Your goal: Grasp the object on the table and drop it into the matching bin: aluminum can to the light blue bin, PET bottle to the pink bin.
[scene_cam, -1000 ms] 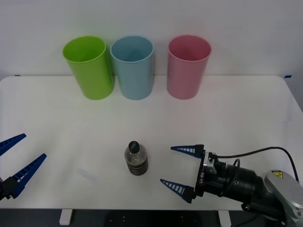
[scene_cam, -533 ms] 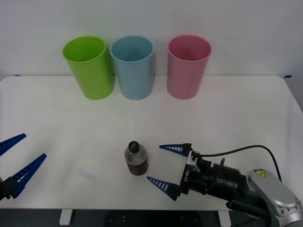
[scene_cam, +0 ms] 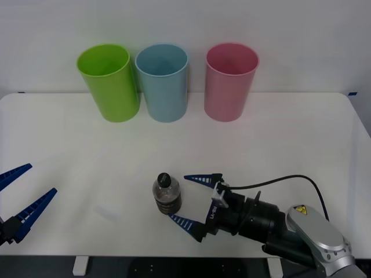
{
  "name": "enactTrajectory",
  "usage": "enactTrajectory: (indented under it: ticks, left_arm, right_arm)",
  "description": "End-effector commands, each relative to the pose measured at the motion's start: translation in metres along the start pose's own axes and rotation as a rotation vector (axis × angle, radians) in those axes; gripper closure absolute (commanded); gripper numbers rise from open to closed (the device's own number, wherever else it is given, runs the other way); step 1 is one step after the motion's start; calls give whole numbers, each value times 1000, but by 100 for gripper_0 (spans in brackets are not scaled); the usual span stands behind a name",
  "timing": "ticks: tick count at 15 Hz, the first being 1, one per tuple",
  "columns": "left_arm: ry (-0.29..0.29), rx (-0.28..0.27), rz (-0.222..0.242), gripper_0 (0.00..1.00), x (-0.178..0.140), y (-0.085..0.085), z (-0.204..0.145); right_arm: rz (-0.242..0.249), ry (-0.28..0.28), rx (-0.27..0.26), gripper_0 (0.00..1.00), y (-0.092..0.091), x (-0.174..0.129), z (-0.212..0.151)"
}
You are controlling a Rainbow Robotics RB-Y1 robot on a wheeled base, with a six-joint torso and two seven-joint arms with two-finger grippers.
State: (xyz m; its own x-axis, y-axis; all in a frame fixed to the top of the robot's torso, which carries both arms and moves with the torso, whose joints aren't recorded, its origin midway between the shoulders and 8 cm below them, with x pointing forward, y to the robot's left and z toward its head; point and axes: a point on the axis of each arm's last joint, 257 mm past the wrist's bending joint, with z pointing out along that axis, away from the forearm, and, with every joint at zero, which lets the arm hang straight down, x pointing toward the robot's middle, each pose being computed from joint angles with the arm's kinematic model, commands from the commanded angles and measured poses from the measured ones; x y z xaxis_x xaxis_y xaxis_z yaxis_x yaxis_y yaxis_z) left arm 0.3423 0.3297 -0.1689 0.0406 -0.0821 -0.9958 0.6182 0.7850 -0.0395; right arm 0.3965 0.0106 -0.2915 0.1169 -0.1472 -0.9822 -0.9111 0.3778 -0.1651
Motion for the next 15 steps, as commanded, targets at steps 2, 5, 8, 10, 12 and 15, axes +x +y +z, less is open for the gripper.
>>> enactTrajectory:
  ticks: [2, 5, 8, 10, 12, 15]
  left_arm:
    - [0, 0, 0, 0, 0, 0, 0]
    - [0, 0, 0, 0, 0, 0, 0]
    - [0, 0, 0, 0, 0, 0, 0]
    - [0, 0, 0, 0, 0, 0, 0]
    - [0, 0, 0, 0, 0, 0, 0]
    - [0, 0, 0, 0, 0, 0, 0]
  right_arm:
    - [9, 11, 3, 0, -1, 5, 16]
    - [24, 23, -3, 0, -7, 13, 35]
    - [21, 26, 6, 0, -7, 12, 45]
    - [21, 28, 11, 0, -7, 12, 47]
    - [21, 32, 10, 0, -6, 13, 48]
    - [21, 32, 9, 0, -5, 13, 48]
